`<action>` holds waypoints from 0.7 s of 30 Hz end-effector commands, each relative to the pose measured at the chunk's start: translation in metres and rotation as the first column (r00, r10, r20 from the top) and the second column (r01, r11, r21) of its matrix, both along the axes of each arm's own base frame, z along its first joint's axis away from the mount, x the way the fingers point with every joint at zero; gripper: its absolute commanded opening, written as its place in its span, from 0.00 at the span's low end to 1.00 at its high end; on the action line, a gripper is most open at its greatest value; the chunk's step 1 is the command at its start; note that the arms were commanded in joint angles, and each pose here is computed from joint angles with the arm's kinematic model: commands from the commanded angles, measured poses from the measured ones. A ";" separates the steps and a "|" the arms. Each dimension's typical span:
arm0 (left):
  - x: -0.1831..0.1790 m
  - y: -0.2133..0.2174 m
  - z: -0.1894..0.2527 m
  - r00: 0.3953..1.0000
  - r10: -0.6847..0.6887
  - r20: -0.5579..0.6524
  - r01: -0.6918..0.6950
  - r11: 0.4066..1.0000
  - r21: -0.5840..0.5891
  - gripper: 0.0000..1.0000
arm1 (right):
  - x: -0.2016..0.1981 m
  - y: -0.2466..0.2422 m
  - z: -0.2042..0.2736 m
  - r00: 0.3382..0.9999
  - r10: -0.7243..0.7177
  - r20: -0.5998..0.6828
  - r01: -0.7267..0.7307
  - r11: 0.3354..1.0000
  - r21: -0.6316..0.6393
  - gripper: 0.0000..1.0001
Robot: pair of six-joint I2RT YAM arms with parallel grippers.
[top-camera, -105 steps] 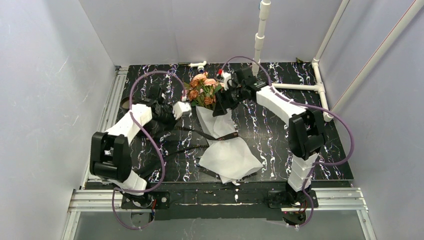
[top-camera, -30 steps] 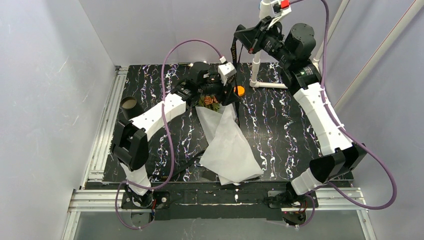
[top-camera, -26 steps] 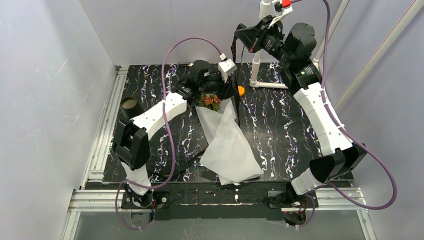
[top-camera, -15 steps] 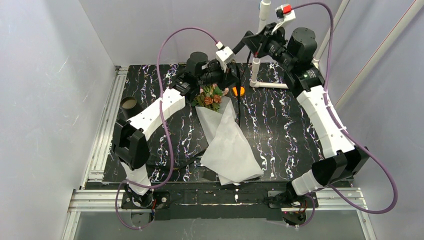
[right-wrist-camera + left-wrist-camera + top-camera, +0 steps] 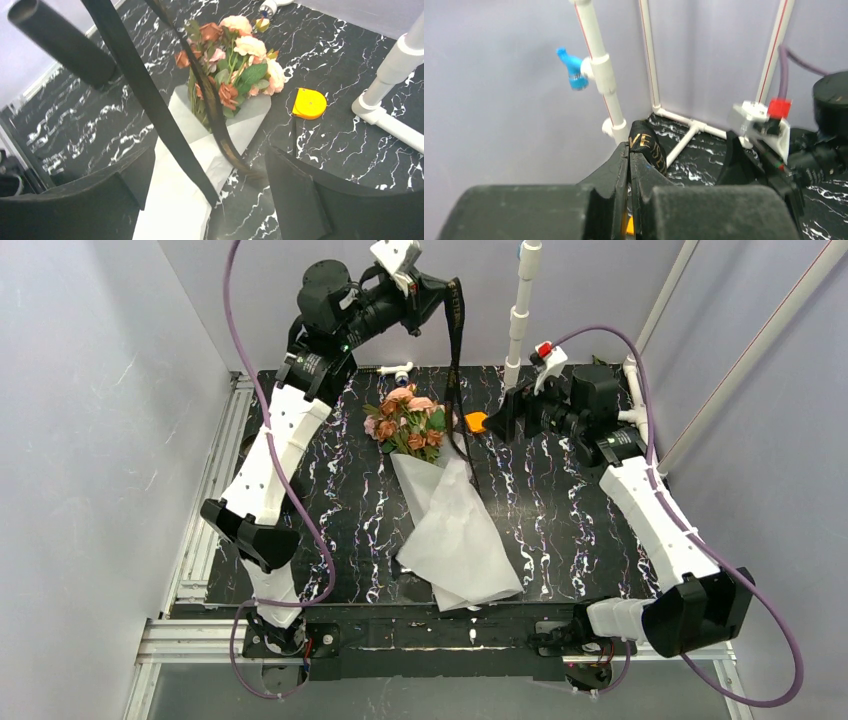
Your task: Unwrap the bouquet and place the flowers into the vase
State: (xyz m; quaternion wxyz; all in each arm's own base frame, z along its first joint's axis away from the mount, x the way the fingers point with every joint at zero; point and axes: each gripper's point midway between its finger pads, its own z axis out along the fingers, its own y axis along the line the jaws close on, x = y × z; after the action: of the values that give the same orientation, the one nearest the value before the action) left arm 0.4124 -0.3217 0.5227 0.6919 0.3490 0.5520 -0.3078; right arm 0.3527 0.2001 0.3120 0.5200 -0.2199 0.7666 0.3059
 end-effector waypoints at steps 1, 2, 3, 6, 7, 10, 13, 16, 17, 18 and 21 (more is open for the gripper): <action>-0.009 -0.003 0.012 0.998 -0.048 0.028 0.047 0.998 0.035 0.00 | -0.023 0.000 0.018 0.977 0.129 0.169 -0.116 0.990 -0.085 0.92; -0.012 -0.003 0.016 0.998 -0.056 0.037 0.055 0.998 0.029 0.00 | -0.023 -0.001 0.016 0.974 0.139 0.179 -0.122 0.987 -0.101 0.93; -0.014 -0.003 0.021 0.997 -0.061 0.042 0.060 0.998 0.019 0.00 | -0.022 0.000 0.016 0.970 0.152 0.190 -0.133 0.985 -0.112 0.95; -0.020 -0.003 0.032 0.995 -0.078 0.060 0.079 0.997 -0.007 0.00 | -0.018 0.008 0.021 0.954 0.199 0.225 -0.176 0.978 -0.115 0.98; -0.022 -0.003 0.035 0.995 -0.082 0.064 0.083 0.996 -0.014 0.00 | -0.016 0.011 0.026 0.944 0.211 0.254 -0.188 0.976 -0.110 0.98; -0.029 -0.003 0.044 0.992 -0.099 0.072 0.102 0.994 -0.038 0.00 | -0.009 0.025 0.036 0.916 0.251 0.314 -0.232 0.968 -0.097 0.98; -0.036 -0.003 0.052 0.990 -0.119 0.075 0.124 0.990 -0.062 0.00 | -0.008 0.042 0.041 0.882 0.311 0.355 -0.296 0.950 -0.098 0.99; -0.046 -0.005 0.058 0.984 -0.162 0.071 0.168 0.982 -0.089 0.00 | -0.004 0.060 0.046 0.841 0.353 0.410 -0.340 0.934 -0.107 0.98; -0.050 -0.006 0.060 0.981 -0.180 0.071 0.187 0.978 -0.093 0.00 | -0.001 0.064 0.046 0.834 0.359 0.418 -0.346 0.932 -0.109 0.98; -0.053 -0.006 0.062 0.979 -0.190 0.073 0.197 0.976 -0.098 0.00 | 0.003 0.069 0.046 0.830 0.358 0.428 -0.345 0.932 -0.110 0.98; -0.057 -0.005 0.066 0.978 -0.198 0.065 0.204 0.972 -0.117 0.00 | 0.018 0.078 0.047 0.831 0.341 0.438 -0.327 0.939 -0.111 0.98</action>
State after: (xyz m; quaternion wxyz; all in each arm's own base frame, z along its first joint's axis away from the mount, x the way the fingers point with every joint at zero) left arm 0.3873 -0.3345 0.5505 0.6762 0.3684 0.5176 -0.3730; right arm 0.3541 0.2619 0.3094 0.5526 -0.4035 0.6479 0.3346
